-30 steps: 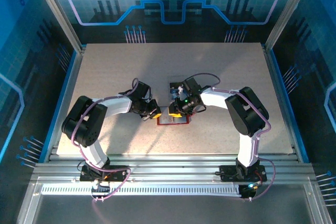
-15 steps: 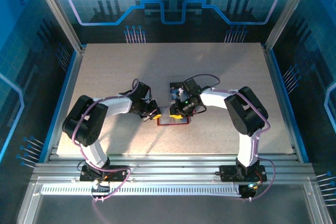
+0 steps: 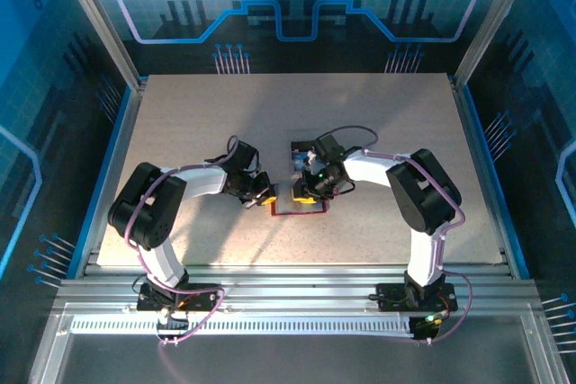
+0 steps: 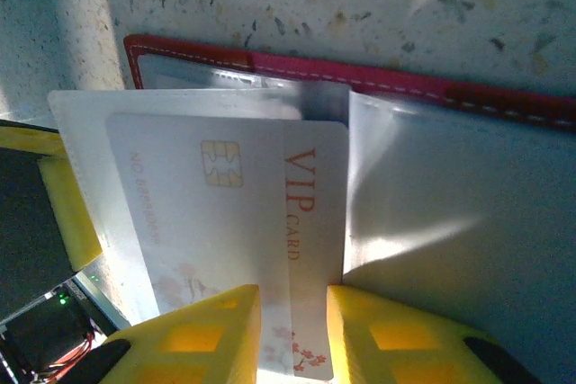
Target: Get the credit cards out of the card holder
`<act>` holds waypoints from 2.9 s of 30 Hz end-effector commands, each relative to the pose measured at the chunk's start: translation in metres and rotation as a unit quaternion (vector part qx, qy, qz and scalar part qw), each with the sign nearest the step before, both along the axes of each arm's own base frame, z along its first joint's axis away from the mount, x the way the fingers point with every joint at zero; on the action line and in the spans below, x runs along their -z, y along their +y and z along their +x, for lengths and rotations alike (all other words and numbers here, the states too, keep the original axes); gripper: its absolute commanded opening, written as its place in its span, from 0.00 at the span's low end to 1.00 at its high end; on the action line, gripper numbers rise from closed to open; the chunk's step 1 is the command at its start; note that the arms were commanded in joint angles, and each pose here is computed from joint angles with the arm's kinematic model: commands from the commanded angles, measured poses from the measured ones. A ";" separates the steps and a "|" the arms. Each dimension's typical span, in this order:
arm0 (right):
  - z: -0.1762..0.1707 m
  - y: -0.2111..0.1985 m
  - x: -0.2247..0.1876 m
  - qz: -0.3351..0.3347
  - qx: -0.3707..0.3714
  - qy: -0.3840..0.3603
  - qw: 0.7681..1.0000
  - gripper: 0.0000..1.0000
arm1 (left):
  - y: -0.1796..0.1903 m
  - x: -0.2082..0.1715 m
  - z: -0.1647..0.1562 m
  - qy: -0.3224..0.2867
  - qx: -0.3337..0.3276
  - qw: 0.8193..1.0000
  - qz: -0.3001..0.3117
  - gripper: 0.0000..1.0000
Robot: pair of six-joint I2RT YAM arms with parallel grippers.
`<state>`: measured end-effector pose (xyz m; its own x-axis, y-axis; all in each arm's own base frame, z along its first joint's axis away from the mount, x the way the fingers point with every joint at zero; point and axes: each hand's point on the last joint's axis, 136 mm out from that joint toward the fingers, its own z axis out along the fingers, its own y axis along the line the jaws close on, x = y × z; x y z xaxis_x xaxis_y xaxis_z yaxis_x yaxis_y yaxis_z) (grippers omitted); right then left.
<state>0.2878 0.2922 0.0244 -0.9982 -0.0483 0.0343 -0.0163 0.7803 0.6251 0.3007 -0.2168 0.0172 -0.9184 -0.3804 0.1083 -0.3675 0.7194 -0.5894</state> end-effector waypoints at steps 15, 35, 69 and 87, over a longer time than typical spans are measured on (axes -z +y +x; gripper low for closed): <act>0.001 0.007 -0.019 0.016 -0.003 -0.014 1.000 0.29 | 0.001 -0.032 0.004 -0.022 0.005 1.000 0.000 0.08; -0.002 0.010 -0.011 0.026 -0.007 0.003 1.000 0.29 | -0.013 0.004 -0.010 0.015 0.025 1.000 0.006 0.07; 0.003 -0.010 -0.008 -0.014 0.000 -0.005 1.000 0.29 | -0.013 0.004 -0.009 0.019 0.029 0.999 0.012 0.06; 0.012 -0.018 -0.018 0.026 0.026 -0.007 0.999 0.28 | -0.023 -0.030 0.004 -0.014 0.035 0.999 -0.010 0.07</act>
